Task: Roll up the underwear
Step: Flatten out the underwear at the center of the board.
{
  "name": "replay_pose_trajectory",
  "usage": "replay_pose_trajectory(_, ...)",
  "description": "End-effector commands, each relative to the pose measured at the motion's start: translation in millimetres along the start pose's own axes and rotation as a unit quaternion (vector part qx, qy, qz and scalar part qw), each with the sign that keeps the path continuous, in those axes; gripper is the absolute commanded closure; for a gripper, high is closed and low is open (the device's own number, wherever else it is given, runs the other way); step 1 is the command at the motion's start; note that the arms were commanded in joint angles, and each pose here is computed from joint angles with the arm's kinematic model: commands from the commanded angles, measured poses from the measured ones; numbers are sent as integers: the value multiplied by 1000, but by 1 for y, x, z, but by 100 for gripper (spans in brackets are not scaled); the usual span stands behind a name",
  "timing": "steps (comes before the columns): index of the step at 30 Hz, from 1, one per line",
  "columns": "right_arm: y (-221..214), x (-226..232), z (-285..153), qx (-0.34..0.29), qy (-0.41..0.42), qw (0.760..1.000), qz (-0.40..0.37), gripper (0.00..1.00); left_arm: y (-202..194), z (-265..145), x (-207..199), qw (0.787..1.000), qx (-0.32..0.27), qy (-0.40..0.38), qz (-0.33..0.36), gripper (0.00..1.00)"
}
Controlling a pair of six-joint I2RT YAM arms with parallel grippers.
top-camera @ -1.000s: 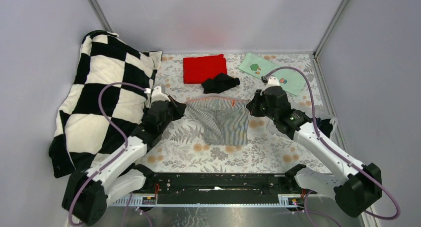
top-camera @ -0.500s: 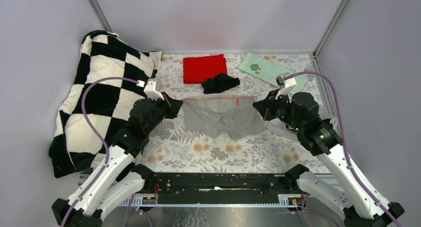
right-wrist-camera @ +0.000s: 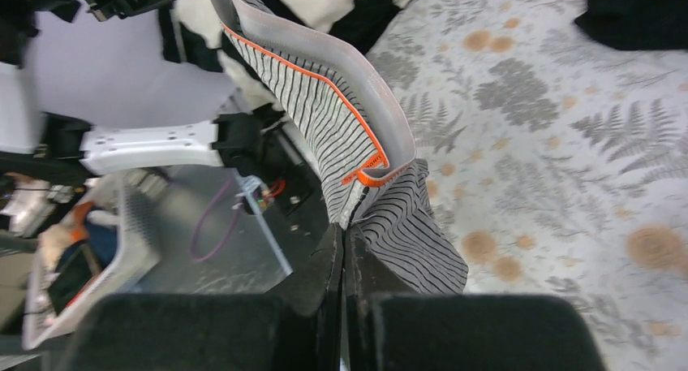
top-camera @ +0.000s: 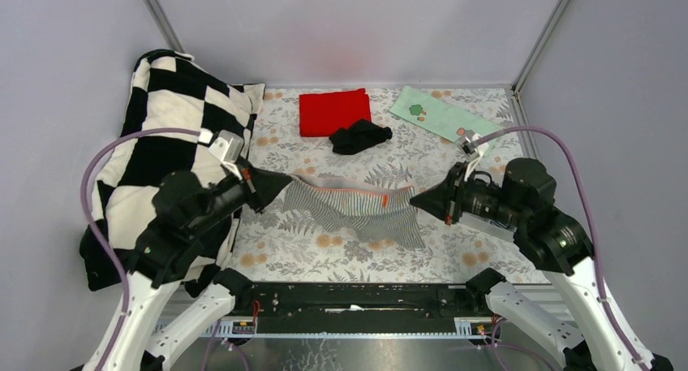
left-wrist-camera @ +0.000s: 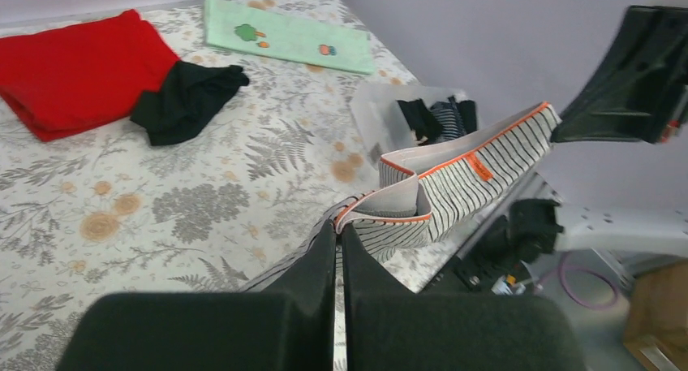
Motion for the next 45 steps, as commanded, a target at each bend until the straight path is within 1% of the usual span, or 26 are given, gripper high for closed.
replay_pose_trajectory(1,8,40,-29,-8,62,997,56,100,-19,-32,-26,997,54,-45,-29,100)
replay_pose_trajectory(2,5,39,-30,-1,56,996,67,100,-21,-33,-27,996,59,-43,-42,100)
replay_pose_trajectory(4,-5,27,-26,20,18,995,94,100,-25,-28,-16,995,59,-14,-74,100)
replay_pose_trajectory(6,-23,0,-17,44,-52,991,118,100,-36,-14,7,992,58,33,-106,100)
replay_pose_trajectory(8,-48,-36,-4,62,-139,977,150,100,-50,6,41,985,45,91,-140,100)
replay_pose_trajectory(10,-74,-70,12,69,-206,961,172,100,-66,28,68,980,34,116,-159,100)
replay_pose_trajectory(11,-87,-83,23,71,-224,956,176,100,-72,41,81,978,26,125,-165,100)
replay_pose_trajectory(14,-117,-129,53,75,-285,942,163,100,-94,81,121,974,17,152,-166,100)
replay_pose_trajectory(15,-125,-146,62,73,-310,936,151,100,-109,99,140,970,32,172,-166,100)
replay_pose_trajectory(17,-142,-177,81,83,-347,925,128,100,-118,126,167,967,37,200,-151,100)
replay_pose_trajectory(18,-149,-190,89,92,-361,921,116,100,-117,140,180,966,28,214,-140,100)
replay_pose_trajectory(19,-147,-202,99,86,-366,921,105,100,-118,151,192,964,25,230,-130,100)
replay_pose_trajectory(21,-152,-221,115,103,-375,917,88,100,-120,167,218,955,25,273,-110,99)
replay_pose_trajectory(22,-155,-230,120,111,-382,914,82,99,-121,173,228,950,28,292,-104,96)
replay_pose_trajectory(23,-159,-238,123,122,-390,909,77,92,-121,177,238,945,28,311,-99,89)
replay_pose_trajectory(25,-165,-253,125,138,-414,897,70,74,-120,181,254,931,23,349,-103,61)
replay_pose_trajectory(26,-165,-260,124,141,-427,890,70,67,-120,183,260,926,18,361,-106,53)
replay_pose_trajectory(27,-166,-268,121,143,-443,882,70,63,-119,183,264,924,14,367,-107,47)
replay_pose_trajectory(30,-161,-286,110,141,-482,862,75,61,-108,181,272,913,-9,393,-110,32)
replay_pose_trajectory(32,-154,-289,111,139,-474,865,82,57,-99,178,275,906,-15,408,-111,28)
replay_pose_trajectory(33,-147,-288,113,135,-466,871,82,55,-96,178,273,906,-13,408,-110,27)
replay_pose_trajectory(36,-143,-277,117,161,-431,884,84,50,-87,175,258,914,-5,390,-115,25)
replay_pose_trajectory(38,-144,-268,116,190,-411,886,97,47,-92,173,240,926,16,355,-127,24)
replay_pose_trajectory(40,-149,-260,113,221,-391,885,120,46,-107,170,213,937,43,323,-126,23)
replay_pose_trajectory(43,-161,-248,111,259,-354,885,156,46,-142,165,162,949,80,289,-100,22)
replay_pose_trajectory(45,-166,-239,110,274,-331,886,175,46,-166,158,134,954,97,264,-107,21)
Point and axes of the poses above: each gripper's point midway between its finger pads, its own z axis out along the fingers, its own x axis along the line the jaws close on, y = z × x, the point moved 1 cm from there along -z, back along the fingers, and after that the axes turned 13 degrees about -z, right-handed, at the moved point
